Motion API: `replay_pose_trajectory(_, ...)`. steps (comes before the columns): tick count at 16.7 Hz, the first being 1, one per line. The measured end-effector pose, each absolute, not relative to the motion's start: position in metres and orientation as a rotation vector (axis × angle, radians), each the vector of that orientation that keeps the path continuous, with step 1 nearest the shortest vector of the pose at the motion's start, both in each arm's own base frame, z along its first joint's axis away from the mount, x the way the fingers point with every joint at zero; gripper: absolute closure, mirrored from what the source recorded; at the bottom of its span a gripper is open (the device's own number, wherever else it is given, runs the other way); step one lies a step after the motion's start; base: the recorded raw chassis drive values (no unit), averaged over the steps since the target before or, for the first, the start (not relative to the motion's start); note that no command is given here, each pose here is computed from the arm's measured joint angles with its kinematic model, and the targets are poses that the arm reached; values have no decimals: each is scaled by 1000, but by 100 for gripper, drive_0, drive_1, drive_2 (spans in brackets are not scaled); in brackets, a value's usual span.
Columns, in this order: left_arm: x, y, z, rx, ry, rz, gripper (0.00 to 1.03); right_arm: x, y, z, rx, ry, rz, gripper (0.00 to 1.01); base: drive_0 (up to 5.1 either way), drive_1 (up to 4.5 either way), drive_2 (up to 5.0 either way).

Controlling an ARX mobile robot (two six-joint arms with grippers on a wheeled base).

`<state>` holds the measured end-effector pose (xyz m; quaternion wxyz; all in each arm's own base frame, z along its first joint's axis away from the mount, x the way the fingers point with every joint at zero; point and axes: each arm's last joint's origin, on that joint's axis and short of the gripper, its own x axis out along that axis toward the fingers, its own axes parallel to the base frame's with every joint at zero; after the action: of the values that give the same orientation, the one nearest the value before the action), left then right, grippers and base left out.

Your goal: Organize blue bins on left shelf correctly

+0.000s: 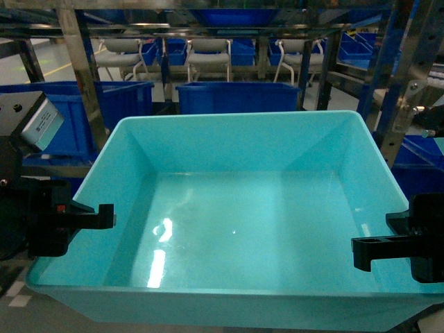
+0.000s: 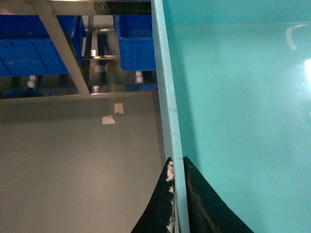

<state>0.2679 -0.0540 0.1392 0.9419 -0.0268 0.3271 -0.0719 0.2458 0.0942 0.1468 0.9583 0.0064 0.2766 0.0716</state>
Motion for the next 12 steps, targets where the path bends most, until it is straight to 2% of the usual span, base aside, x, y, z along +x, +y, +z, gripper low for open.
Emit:
replay_pose_trajectory(3, 268, -52, 139, -58, 669, -142, 101, 246, 96, 148, 14, 554, 155, 99, 0, 0, 0)
replay_pose_trajectory(12, 268, -54, 139, -54, 667, -146, 101, 245, 95, 147, 10, 561, 147, 99, 6, 431, -418)
